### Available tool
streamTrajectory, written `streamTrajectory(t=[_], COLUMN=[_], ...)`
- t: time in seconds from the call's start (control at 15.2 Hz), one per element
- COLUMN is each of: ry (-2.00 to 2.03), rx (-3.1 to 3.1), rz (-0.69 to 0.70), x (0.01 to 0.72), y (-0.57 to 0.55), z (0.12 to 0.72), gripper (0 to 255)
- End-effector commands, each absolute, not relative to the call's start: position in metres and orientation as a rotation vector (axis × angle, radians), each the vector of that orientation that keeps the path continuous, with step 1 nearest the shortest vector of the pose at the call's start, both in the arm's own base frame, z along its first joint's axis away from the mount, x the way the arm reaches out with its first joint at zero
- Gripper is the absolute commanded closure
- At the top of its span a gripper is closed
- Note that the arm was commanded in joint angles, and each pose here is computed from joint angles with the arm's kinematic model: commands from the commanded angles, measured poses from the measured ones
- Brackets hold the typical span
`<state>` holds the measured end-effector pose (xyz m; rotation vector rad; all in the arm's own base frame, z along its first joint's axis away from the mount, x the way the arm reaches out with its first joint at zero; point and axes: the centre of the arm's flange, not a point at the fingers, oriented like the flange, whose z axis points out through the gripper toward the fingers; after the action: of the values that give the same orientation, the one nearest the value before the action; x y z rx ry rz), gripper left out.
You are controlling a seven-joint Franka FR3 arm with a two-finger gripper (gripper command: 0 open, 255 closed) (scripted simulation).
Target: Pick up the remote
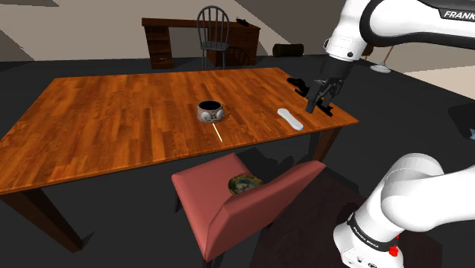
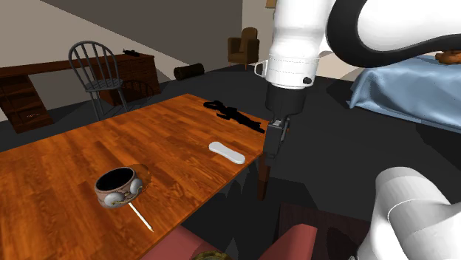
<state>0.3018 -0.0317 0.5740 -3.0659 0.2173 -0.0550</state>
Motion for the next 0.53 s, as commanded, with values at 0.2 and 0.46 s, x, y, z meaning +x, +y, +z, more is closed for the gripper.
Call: streamTrajectory(t=[0.2,0.46], ry=[0.243,0.277], rx=[-3.071,-3.077], rz=[-0.051,-0.046], x=[0.323,0.352], y=[-0.057,-0.09], z=[0.553,0.525], gripper=[0,0])
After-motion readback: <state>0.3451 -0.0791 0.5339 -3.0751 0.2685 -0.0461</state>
